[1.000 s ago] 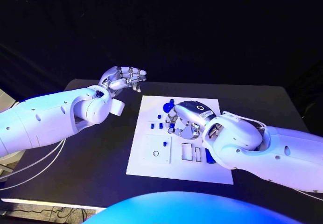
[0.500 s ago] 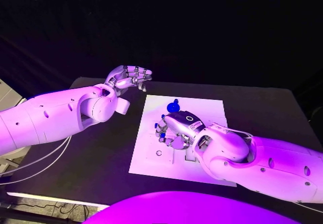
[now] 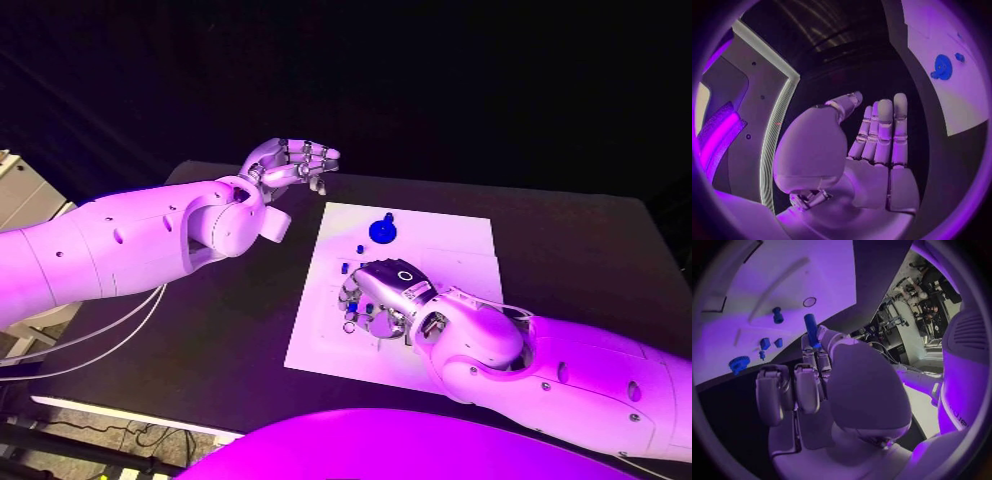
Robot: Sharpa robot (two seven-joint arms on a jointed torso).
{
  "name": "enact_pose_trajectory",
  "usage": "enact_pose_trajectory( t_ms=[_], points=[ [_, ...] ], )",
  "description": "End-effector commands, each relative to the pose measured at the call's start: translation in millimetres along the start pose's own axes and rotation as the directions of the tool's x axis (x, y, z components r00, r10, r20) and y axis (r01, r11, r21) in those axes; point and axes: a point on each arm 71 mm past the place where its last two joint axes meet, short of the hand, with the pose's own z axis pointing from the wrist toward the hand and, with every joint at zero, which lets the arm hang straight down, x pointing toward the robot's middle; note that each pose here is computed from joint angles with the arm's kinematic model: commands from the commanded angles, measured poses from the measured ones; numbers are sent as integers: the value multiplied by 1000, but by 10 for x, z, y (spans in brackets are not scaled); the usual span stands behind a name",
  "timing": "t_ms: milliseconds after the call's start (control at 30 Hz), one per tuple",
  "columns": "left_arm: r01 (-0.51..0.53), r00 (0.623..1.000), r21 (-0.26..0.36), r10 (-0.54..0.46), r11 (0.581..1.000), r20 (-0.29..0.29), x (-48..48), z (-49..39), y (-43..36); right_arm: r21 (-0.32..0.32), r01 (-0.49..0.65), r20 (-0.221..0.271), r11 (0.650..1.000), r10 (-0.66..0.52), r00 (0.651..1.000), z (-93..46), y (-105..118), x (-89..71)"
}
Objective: Assemble the parts on the task board
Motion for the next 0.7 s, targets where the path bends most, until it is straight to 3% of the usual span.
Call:
enact_pose_trajectory(
  t_ms=[33, 700],
  points=[
    [5, 1000, 9, -5, 1000, -9, 18, 9, -13, -26, 25, 8, 999, -25, 1000, -2, 18, 27],
    [6, 1000, 7, -6, 1000, -10, 21, 15, -8, -13, 15, -13, 1000, -15, 1000, -26, -11, 156]
  ],
)
